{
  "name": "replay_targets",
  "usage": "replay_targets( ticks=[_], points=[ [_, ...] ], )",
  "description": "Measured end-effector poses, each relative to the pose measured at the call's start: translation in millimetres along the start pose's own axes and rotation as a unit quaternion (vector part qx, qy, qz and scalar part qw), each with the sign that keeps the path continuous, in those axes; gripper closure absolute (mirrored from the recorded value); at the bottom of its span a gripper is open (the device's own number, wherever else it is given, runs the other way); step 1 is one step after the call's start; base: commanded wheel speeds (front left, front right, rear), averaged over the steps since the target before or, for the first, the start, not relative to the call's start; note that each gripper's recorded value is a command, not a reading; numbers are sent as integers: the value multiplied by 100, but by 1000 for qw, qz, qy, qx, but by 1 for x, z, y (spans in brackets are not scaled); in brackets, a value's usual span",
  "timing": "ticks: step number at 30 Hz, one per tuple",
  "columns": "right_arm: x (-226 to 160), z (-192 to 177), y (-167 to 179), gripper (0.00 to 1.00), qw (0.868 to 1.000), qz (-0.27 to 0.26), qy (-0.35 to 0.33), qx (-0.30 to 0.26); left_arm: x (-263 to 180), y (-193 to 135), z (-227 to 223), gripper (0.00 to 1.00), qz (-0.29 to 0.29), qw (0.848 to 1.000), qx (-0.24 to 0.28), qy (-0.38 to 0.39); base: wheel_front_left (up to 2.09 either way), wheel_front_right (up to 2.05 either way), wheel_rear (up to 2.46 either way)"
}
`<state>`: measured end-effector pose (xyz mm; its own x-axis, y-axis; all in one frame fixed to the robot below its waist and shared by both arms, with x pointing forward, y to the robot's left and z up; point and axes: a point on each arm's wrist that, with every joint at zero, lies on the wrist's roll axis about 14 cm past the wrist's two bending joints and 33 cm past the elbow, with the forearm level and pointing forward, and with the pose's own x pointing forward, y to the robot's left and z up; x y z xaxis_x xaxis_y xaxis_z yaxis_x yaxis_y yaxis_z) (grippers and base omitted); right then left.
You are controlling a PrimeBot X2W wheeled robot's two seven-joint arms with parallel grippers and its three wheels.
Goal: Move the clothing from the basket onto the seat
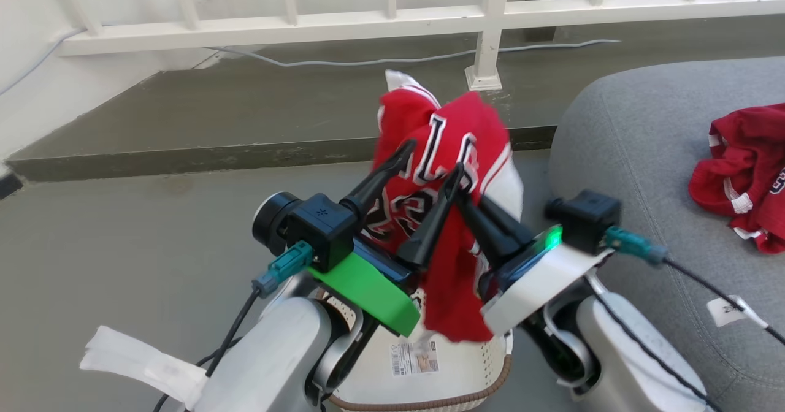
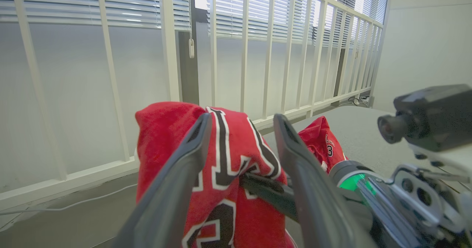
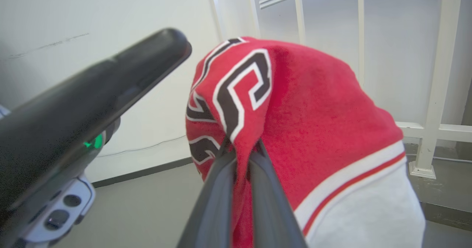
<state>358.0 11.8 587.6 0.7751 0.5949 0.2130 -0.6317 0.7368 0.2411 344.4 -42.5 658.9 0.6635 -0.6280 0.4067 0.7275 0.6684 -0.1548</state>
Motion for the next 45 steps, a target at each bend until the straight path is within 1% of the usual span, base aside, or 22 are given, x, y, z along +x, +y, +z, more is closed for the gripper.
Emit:
replay_targets(
  ticks=[4,8,14,18,22,30,36,45],
  points=[
    [0,9,-19,100,999,-29,-17,-5,0,-4,-6,0,-10,1000,0,11,0,0,0],
    [-4,7,-36,100,998,-58,-13,-8,-3,-12,-16,0,-30,999,4,33,0,0,0],
    [-16,8,-69,100,994,-105,-9,-24,-17,-22,-45,0,-57,994,20,92,0,0,0],
    [-24,8,-88,100,990,-135,-11,-23,-25,-30,-63,0,-74,989,13,124,0,0,0],
    [-37,8,-112,100,984,-173,-6,-33,-29,-32,-73,0,-80,987,5,141,0,0,0],
    [-63,6,-146,100,971,-235,-3,-35,-21,-41,-79,0,-103,985,-3,141,0,0,0],
    [-88,8,-169,100,958,-287,-11,-28,-16,-50,-89,0,-126,980,-13,151,0,0,0],
    [-126,12,-196,100,936,-350,-20,-29,-9,-64,-107,0,-166,971,-23,168,0,0,0]
  ],
)
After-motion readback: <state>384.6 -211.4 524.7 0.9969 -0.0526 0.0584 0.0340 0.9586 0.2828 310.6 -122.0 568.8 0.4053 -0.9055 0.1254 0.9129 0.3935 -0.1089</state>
